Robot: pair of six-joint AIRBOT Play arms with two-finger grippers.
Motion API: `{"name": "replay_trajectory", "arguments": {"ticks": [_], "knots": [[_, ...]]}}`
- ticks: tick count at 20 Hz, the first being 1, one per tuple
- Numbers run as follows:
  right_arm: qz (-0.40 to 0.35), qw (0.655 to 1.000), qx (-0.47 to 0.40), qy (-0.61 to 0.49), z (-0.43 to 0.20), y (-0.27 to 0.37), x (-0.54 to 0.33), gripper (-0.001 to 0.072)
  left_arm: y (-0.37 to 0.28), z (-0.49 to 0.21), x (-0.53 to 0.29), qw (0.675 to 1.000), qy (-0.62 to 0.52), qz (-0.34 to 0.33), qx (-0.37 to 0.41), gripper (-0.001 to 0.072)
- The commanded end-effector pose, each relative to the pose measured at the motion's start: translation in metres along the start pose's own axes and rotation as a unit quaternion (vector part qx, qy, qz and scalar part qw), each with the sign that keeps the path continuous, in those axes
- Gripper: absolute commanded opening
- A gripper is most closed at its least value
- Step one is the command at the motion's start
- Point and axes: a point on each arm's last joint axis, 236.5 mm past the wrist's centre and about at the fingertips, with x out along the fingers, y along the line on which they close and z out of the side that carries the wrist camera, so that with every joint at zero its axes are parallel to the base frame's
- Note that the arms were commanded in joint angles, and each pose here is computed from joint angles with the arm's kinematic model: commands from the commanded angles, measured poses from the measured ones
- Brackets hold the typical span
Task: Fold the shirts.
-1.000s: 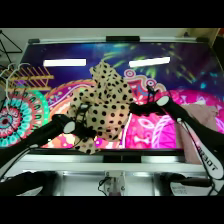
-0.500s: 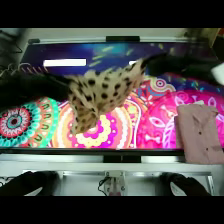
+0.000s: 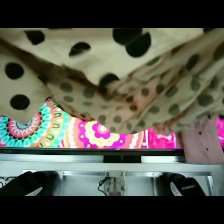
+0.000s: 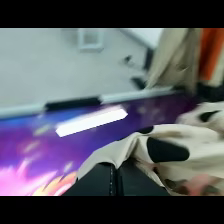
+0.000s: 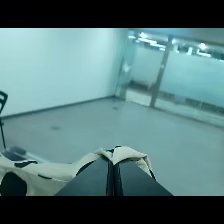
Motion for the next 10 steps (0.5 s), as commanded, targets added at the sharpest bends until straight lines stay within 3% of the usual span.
{"name": "replay_trajectory", "arguments": {"ticks": [1, 5, 10], "knots": [[0.020, 0.982, 0.020, 0.187, -0.092, 0.005, 0.006, 0.0053, 0.053, -0.086, 0.019, 0.980, 0.161, 0.113, -0.011, 0.0045], [0.111, 0.895, 0.095, 0.422, -0.242, 0.033, 0.043, 0.0053, 0.086, -0.223, 0.061, 0.921, 0.344, 0.182, 0.001, 0.0046], [0.205, 0.800, 0.220, 0.519, -0.387, 0.098, 0.114, 0.0053, 0.092, -0.398, 0.085, 0.842, 0.499, 0.205, -0.018, 0.0052]]}}
